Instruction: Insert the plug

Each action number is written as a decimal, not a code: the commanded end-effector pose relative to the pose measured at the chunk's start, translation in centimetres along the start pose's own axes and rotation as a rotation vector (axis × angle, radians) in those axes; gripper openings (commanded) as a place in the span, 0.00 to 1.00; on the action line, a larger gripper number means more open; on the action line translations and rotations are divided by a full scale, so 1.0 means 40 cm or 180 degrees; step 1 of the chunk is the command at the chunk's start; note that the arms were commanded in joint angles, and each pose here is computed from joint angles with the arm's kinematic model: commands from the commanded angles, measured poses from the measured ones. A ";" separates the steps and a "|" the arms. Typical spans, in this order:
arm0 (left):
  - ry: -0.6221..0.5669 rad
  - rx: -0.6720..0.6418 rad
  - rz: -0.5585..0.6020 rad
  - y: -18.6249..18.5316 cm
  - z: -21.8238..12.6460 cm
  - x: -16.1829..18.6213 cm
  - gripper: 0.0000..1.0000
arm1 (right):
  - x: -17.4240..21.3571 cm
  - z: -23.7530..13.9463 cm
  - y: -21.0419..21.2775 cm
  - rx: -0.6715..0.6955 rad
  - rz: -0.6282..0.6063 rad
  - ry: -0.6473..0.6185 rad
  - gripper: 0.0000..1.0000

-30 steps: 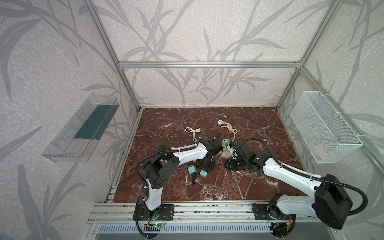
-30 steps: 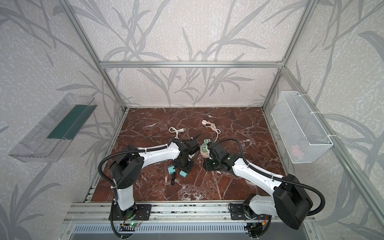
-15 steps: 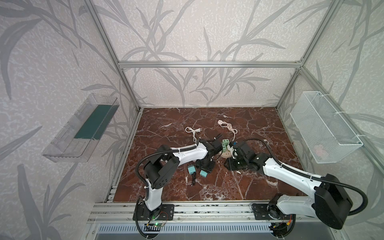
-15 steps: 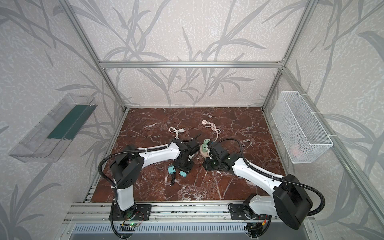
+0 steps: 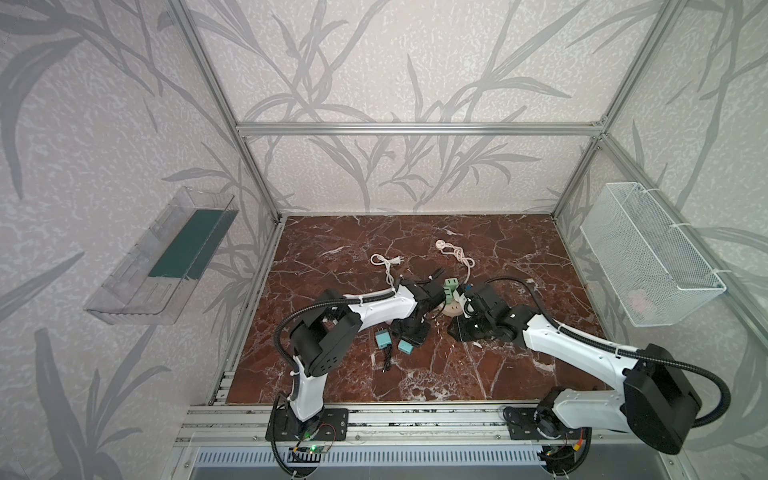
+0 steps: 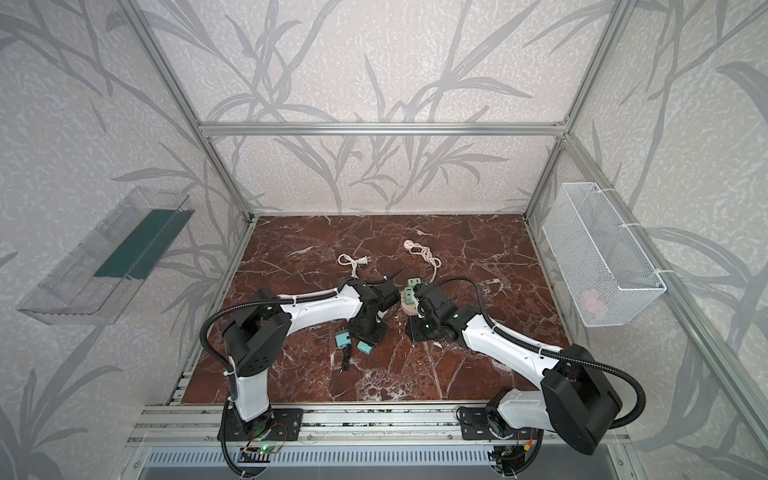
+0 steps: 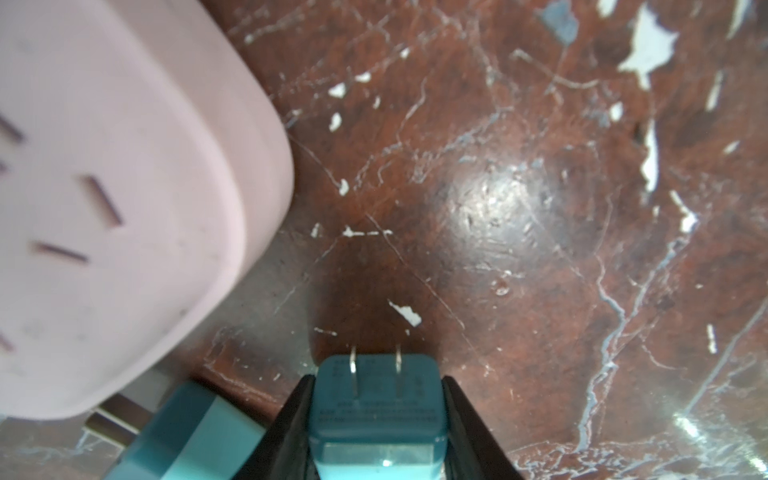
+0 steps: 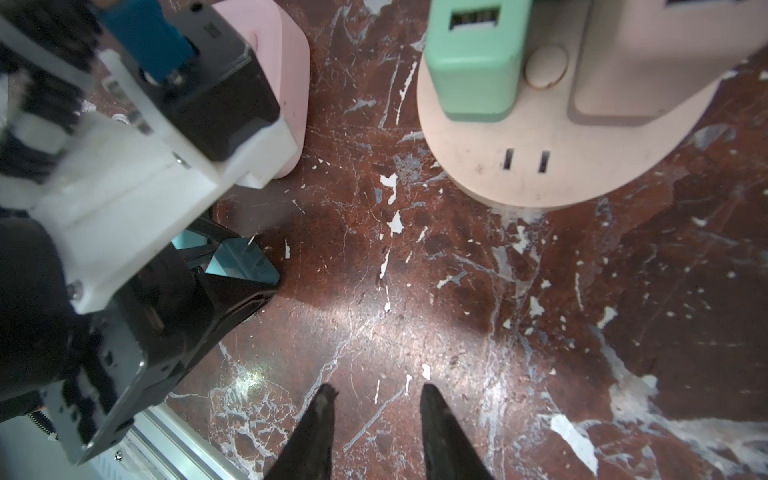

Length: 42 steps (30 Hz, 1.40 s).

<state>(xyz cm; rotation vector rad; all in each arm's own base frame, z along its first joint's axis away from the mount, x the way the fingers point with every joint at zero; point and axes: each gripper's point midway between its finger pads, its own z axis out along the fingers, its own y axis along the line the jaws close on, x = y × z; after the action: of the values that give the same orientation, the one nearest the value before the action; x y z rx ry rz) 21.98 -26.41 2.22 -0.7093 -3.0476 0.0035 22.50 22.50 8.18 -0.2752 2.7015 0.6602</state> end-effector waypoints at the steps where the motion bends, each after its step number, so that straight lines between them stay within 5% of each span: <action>1: 0.0017 -0.0114 0.0062 0.006 -0.012 -0.003 0.19 | -0.022 -0.007 0.008 -0.0038 -0.0027 -0.0056 0.36; 2: 0.0003 -0.0153 0.0053 0.012 -0.015 -0.007 0.00 | -0.023 -0.008 0.007 -0.0037 -0.0026 -0.0059 0.36; 10: -0.0460 -0.0215 0.0054 0.023 -0.122 -0.062 0.00 | -0.069 -0.053 0.001 -0.0049 -0.0040 -0.0235 0.36; 18: -0.2050 -0.0200 -0.0873 0.122 -0.393 -0.178 0.00 | -0.180 -0.148 0.066 -0.0347 -0.0139 -0.0659 0.36; 23: -0.3404 0.0642 -0.1775 0.182 -0.561 -0.201 0.00 | -0.248 -0.206 0.139 -0.0755 -0.0108 -0.0983 0.44; 26: -0.3908 0.1206 -0.2129 0.205 -0.639 -0.192 0.00 | -0.286 -0.236 0.185 -0.1106 -0.0008 -0.1162 0.49; 32: -0.4355 0.1878 -0.2496 0.232 -0.743 -0.172 0.00 | -0.354 -0.282 0.251 -0.1893 0.0438 -0.1493 0.50; 42: -0.4876 0.3117 -0.3234 0.298 -0.820 -0.132 0.00 | -0.436 -0.331 0.295 -0.2859 0.0944 -0.1904 0.66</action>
<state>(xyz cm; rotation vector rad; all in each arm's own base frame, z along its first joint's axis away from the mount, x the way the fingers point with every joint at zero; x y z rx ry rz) 32.67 -18.51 30.93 1.3236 -3.3406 2.2508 31.46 28.15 26.30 0.1109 1.9530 1.5418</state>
